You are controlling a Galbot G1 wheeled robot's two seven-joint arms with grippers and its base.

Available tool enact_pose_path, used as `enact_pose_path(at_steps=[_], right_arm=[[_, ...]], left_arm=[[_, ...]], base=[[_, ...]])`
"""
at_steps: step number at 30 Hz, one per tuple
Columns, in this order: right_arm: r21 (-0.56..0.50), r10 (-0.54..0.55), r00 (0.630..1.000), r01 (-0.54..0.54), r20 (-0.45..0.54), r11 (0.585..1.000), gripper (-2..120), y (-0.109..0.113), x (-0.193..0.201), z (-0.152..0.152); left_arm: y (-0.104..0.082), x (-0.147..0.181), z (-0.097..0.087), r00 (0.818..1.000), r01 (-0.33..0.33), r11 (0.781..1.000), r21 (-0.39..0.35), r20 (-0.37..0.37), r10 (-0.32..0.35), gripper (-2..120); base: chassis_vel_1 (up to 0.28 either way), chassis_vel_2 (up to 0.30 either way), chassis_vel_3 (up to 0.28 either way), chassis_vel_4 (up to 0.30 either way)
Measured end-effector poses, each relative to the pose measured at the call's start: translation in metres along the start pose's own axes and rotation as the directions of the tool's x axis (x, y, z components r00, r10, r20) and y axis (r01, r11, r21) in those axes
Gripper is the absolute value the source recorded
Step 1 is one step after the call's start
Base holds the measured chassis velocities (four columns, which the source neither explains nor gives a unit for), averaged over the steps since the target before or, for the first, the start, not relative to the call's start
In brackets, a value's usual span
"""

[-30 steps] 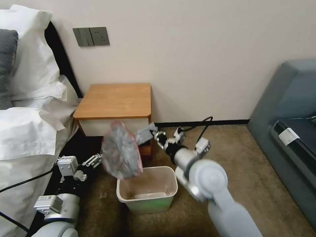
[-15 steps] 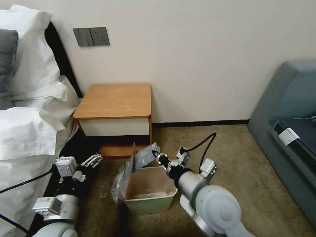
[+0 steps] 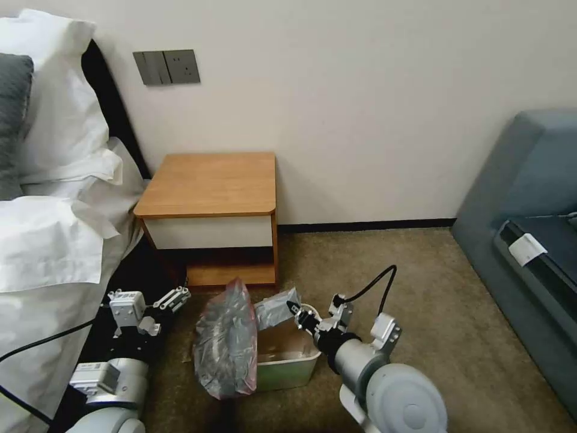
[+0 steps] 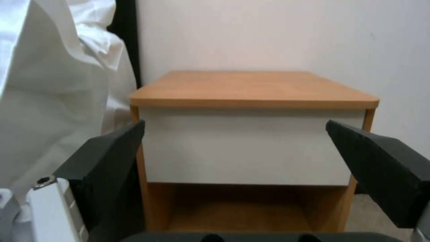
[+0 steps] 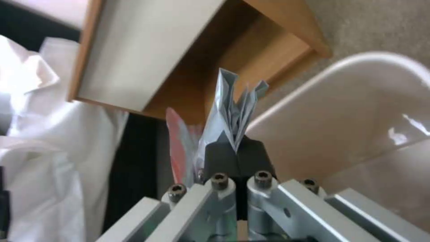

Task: Pick up the garbage bag from the table and place it over the trash can.

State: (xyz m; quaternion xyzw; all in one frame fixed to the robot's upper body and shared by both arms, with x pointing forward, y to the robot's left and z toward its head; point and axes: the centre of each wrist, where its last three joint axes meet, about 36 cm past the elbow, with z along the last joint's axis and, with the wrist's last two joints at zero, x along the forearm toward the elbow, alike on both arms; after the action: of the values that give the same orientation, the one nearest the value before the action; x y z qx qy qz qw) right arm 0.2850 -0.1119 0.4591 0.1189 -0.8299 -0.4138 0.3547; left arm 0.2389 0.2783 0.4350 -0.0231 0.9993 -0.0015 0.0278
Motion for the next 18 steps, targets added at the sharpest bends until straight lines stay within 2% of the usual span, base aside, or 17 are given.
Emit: enact_pose_path(at_steps=[13, 17, 18], right_arm=[[0.060, 0.058, 0.998, -0.057, -0.016, 0.997, 0, -0.010, -0.018, 0.021], [0.108, 0.084, 0.996, -0.084, 0.001, 0.991, 18, -0.013, -0.020, 0.022], [0.108, 0.084, 0.996, -0.084, 0.001, 0.991, 18, -0.013, -0.020, 0.022]], left_arm=[[0.005, 0.001, 0.010, 1.000, 0.010, 1.000, -0.001, -0.003, -0.010, 100], [0.005, -0.001, 0.013, 1.000, 0.008, 1.000, 0.007, -0.005, -0.008, 100], [0.005, -0.001, 0.013, 1.000, 0.008, 1.000, 0.007, -0.005, -0.008, 100]], base=[[0.000, 0.000, 0.000, 0.000], [0.000, 0.000, 0.000, 0.000], [0.000, 0.000, 0.000, 0.000]])
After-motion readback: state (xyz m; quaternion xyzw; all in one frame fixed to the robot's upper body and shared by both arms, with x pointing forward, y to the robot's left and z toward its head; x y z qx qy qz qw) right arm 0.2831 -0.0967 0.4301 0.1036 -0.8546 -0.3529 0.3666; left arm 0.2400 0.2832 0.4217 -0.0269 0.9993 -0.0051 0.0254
